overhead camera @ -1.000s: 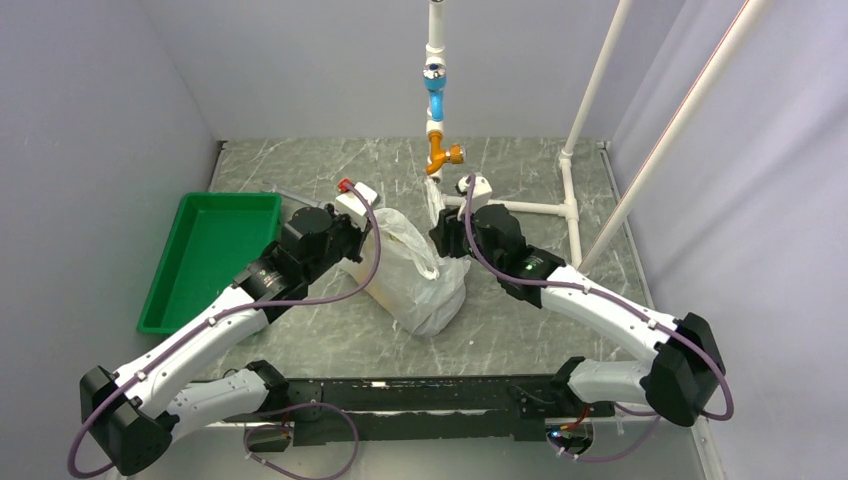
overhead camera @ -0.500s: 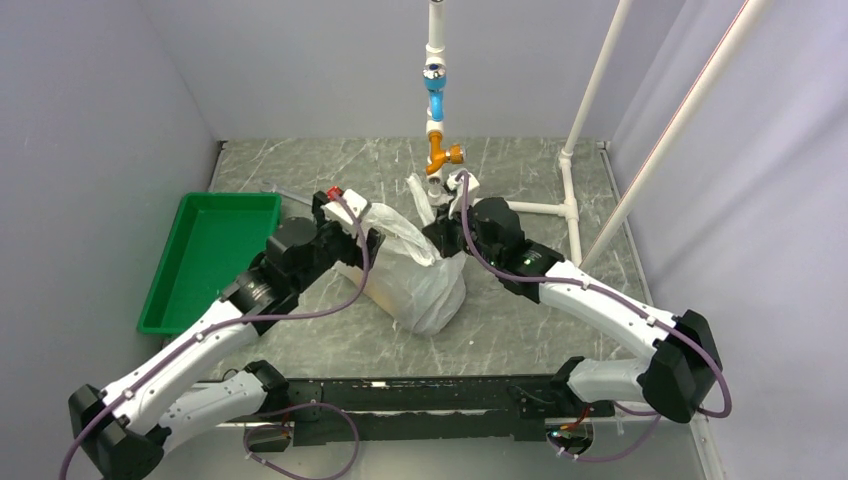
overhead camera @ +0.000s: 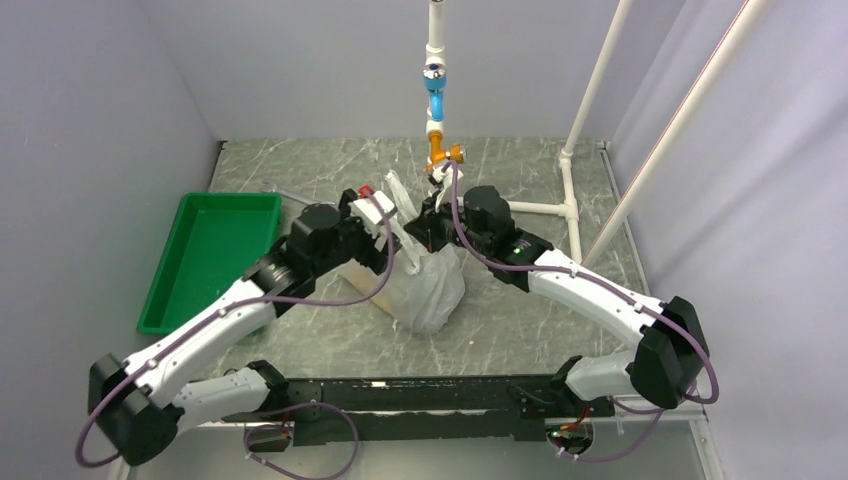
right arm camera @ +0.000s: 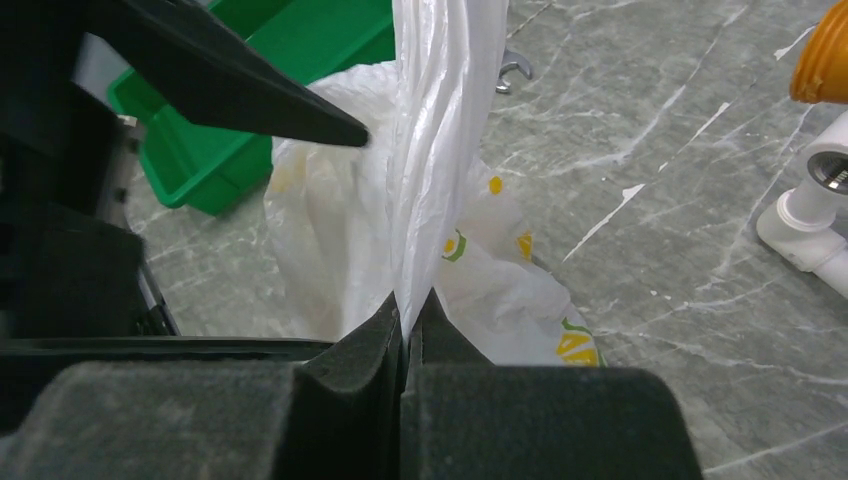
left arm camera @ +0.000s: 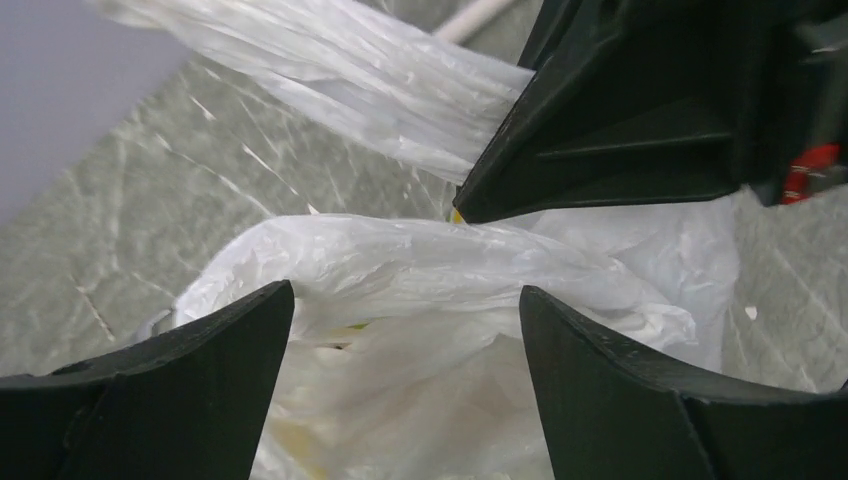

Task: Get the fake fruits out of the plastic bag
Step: Untie the plastic bag at the center of the board.

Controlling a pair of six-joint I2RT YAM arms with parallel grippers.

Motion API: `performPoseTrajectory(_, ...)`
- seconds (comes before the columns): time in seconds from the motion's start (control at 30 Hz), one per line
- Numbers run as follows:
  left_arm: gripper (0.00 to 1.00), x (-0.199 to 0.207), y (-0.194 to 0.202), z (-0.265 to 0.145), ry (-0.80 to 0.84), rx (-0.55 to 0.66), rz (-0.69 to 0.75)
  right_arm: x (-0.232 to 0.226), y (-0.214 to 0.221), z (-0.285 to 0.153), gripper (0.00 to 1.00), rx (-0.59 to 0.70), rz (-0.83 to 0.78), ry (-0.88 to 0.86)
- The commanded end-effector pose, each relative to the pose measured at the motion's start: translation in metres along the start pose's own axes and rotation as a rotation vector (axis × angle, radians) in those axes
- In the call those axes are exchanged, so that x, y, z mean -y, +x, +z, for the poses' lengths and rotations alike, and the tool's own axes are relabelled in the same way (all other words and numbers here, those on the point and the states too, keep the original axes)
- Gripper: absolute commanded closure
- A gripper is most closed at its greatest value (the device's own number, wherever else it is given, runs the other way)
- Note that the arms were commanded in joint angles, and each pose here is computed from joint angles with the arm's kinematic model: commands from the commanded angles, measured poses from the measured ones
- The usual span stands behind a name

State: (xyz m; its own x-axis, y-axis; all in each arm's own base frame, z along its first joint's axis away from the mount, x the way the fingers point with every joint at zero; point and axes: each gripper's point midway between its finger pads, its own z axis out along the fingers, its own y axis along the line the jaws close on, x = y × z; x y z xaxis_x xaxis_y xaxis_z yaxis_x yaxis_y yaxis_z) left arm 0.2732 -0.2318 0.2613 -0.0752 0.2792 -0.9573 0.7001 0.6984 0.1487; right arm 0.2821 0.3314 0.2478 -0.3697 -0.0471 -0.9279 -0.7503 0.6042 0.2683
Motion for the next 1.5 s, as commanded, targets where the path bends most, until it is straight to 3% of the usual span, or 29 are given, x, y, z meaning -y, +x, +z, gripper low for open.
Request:
performPoseTrajectory(0.0,0.16,0.008,0.014,0.016,0.065,-0.136,0.012,-0.006,-0.038,-0.009,1.00,0.103,-0.041,-0.003)
performPoseTrajectory(0.13,0.26,0.010,0.033,0.030,0.081,-0.216,0.016,-0.001,-0.040,-0.018,1.00,0.116,-0.056,0.032)
performPoseTrajectory(0.17,0.34,0.011,0.036,0.032,0.088,-0.231,0.016,-0.001,-0.040,-0.020,1.00,0.123,-0.059,0.030)
performPoseTrajectory(0.27,0.75,0.006,0.039,0.036,0.061,-0.265,0.007,0.000,-0.036,-0.022,1.00,0.122,-0.058,0.038)
performPoseTrajectory(0.33,0.87,-0.001,0.037,0.033,0.020,-0.253,0.009,0.005,-0.032,-0.022,1.00,0.108,-0.053,0.061)
performPoseTrajectory(0.37,0.99,-0.004,0.034,0.031,0.000,-0.239,0.008,0.007,-0.030,-0.023,1.00,0.110,-0.057,0.072)
performPoseTrajectory(0.57,1.00,-0.032,0.004,0.002,-0.168,-0.067,-0.019,0.032,-0.020,-0.028,1.00,0.109,-0.025,0.200)
performPoseTrajectory(0.8,1.00,-0.075,-0.015,-0.033,-0.361,0.090,-0.182,0.070,-0.022,-0.021,1.00,0.116,0.069,0.296)
performPoseTrajectory(1.03,1.00,-0.082,-0.027,-0.038,-0.273,0.192,-0.317,0.085,-0.084,-0.034,1.00,0.250,0.065,0.338)
performPoseTrajectory(1.2,1.00,-0.086,-0.037,-0.046,-0.264,0.244,-0.328,0.077,-0.120,-0.051,1.00,0.306,-0.009,0.339)
performPoseTrajectory(1.3,1.00,-0.092,-0.040,-0.055,-0.296,0.277,-0.322,0.047,-0.130,-0.067,1.00,0.351,-0.089,0.212)
performPoseTrajectory(1.4,1.00,-0.098,-0.035,-0.058,-0.338,0.262,-0.340,0.029,-0.109,-0.078,1.00,0.362,-0.135,0.136)
performPoseTrajectory(1.47,1.00,-0.105,-0.013,-0.053,-0.404,0.180,-0.419,0.032,-0.079,-0.075,1.00,0.317,-0.076,0.127)
